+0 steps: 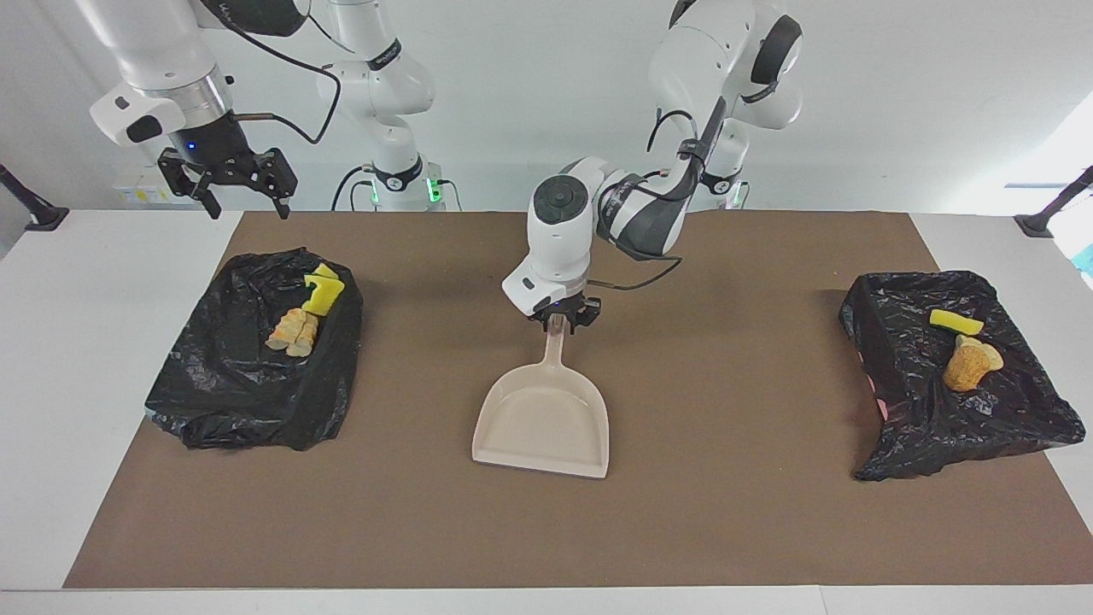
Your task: Sweep and dump trash in bin
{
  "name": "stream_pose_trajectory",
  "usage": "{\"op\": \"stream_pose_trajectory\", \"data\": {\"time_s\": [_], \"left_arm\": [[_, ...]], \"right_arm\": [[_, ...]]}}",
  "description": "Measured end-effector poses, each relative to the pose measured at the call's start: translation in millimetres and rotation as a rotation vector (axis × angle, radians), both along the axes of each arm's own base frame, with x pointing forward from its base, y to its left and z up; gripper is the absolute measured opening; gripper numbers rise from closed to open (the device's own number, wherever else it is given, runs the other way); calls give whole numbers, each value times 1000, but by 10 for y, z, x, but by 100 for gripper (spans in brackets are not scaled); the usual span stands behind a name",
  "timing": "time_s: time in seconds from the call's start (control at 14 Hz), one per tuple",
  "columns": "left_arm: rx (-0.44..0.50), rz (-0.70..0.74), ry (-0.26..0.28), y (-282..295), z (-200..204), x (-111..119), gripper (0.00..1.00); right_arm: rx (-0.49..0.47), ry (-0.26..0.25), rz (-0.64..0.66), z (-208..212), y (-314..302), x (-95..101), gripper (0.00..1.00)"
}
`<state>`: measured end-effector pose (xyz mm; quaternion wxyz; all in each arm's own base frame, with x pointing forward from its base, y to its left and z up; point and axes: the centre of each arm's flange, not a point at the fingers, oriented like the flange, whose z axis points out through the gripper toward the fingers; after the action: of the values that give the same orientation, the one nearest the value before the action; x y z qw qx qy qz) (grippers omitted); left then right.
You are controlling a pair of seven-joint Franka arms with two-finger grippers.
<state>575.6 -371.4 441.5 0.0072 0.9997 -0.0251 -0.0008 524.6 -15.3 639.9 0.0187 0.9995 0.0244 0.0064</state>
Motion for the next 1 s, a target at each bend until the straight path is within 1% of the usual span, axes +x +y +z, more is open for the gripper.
{"op": "stream_pose_trajectory", "data": {"time_s": [0.21,0.36,0.5,0.71,0.86,1.0], "left_arm": [[-9,68,-27,563,190,289,100],[-14,54,-50,965,363,440,100],[-10,10,-62,1571,584,585,100],[-3,-50,-62,2417,852,670,100],[5,-67,-51,2867,988,651,100],[9,-51,-54,3287,1130,613,100]], "right_arm": [[1,-7,-6,36,169,-61,100],[1,-7,-7,37,151,-62,100],[1,-7,-4,37,28,-62,100],[2,-10,-18,40,-75,-62,100],[2,-10,-19,39,-79,-62,100],[2,-9,-21,39,-89,-63,100]]}}
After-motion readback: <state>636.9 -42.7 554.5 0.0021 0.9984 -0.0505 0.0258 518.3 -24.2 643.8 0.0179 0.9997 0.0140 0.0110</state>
